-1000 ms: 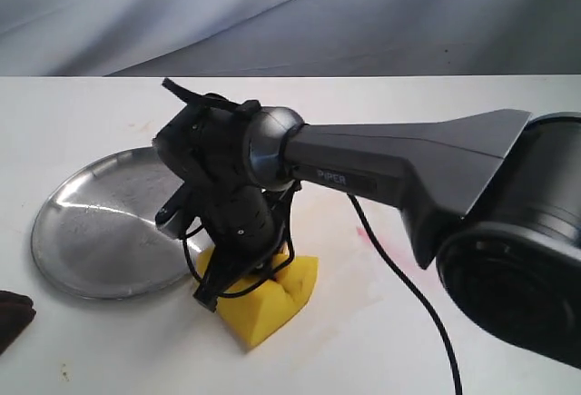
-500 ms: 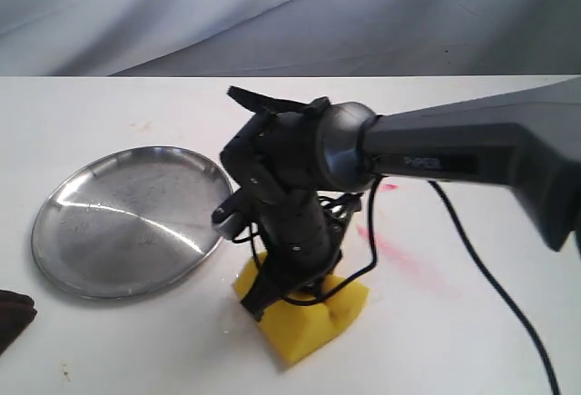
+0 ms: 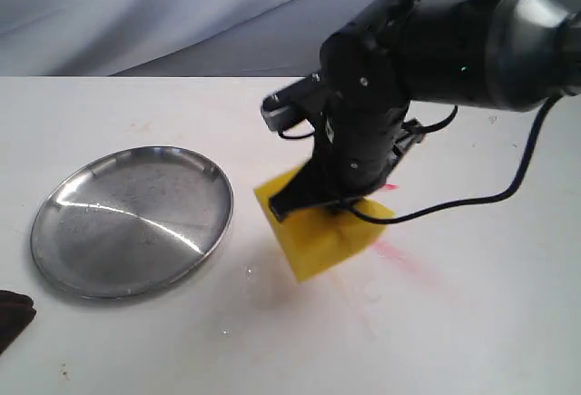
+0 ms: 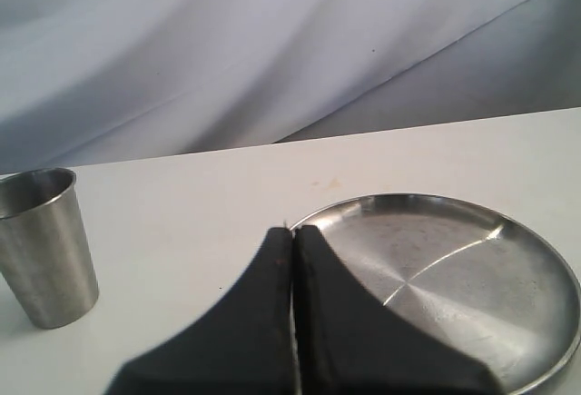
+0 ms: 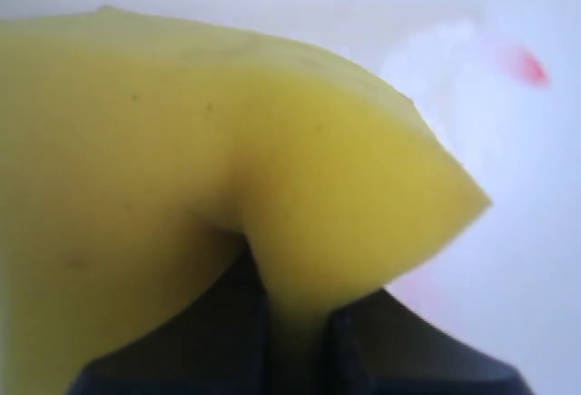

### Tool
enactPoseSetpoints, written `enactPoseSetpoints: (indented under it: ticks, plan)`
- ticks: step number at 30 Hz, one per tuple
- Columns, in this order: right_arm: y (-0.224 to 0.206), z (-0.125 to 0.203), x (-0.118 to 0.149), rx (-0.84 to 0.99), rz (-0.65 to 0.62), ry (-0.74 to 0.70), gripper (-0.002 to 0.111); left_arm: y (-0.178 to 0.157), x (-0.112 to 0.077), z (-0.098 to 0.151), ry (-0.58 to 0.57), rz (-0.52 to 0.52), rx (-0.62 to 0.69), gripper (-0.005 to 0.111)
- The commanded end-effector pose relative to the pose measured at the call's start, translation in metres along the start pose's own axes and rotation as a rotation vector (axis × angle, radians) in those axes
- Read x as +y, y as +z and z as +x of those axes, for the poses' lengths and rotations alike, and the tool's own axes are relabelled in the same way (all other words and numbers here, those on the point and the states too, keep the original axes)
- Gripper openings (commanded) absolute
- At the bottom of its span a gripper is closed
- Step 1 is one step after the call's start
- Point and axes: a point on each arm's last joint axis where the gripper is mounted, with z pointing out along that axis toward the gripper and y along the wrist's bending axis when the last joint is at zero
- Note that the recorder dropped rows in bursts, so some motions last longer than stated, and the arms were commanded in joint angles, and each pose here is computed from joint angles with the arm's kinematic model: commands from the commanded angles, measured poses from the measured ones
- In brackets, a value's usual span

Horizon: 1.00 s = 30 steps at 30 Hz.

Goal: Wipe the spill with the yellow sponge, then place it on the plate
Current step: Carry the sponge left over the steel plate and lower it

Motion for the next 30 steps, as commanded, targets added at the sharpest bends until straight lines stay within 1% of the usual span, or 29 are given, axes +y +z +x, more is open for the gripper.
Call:
enactPoseSetpoints:
  ticks: [1, 4, 6, 9, 12, 16, 21, 25, 27, 28, 29, 30]
  plan:
    - [-0.030, -0.022, 0.013, -0.312, -0.224, 0.061, 0.000, 0.000, 0.000, 0.001, -0.003, 0.005, -0.005, 0.000]
    - [-0.040, -0.035, 0.024, -0.469, -0.370, 0.097, 0.000, 0.000, 0.000, 0.001, -0.003, 0.005, -0.005, 0.000]
    - [-0.042, -0.044, 0.027, -0.541, -0.416, 0.092, 0.000, 0.000, 0.000, 0.001, -0.003, 0.005, -0.005, 0.000]
    - [-0.040, -0.061, 0.032, -0.572, -0.438, 0.076, 0.000, 0.000, 0.000, 0.001, -0.003, 0.005, -0.005, 0.000]
    - [-0.033, -0.080, 0.037, -0.556, -0.456, 0.062, 0.000, 0.000, 0.000, 0.001, -0.003, 0.005, -0.005, 0.000]
    - [-0.008, -0.100, 0.046, -0.497, -0.474, 0.041, 0.000, 0.000, 0.000, 0.001, -0.003, 0.005, -0.005, 0.000]
    - [0.031, -0.114, 0.059, -0.386, -0.521, 0.033, 0.000, 0.000, 0.000, 0.001, -0.003, 0.005, -0.005, 0.000]
    - [0.050, -0.121, 0.066, -0.346, -0.558, 0.049, 0.000, 0.000, 0.000, 0.001, -0.003, 0.005, -0.005, 0.000]
    - [0.062, -0.123, 0.070, -0.325, -0.576, 0.063, 0.008, 0.000, 0.000, 0.001, -0.003, 0.005, -0.005, 0.000]
    - [0.066, -0.123, 0.072, -0.310, -0.595, 0.070, 0.020, 0.000, 0.000, 0.001, -0.003, 0.005, -0.005, 0.000]
    - [0.068, -0.123, 0.073, -0.305, -0.603, 0.068, 0.030, 0.000, 0.000, 0.001, -0.003, 0.005, -0.005, 0.000]
    - [0.068, -0.123, 0.074, -0.305, -0.609, 0.056, 0.043, 0.000, 0.000, 0.001, -0.003, 0.005, -0.005, 0.000]
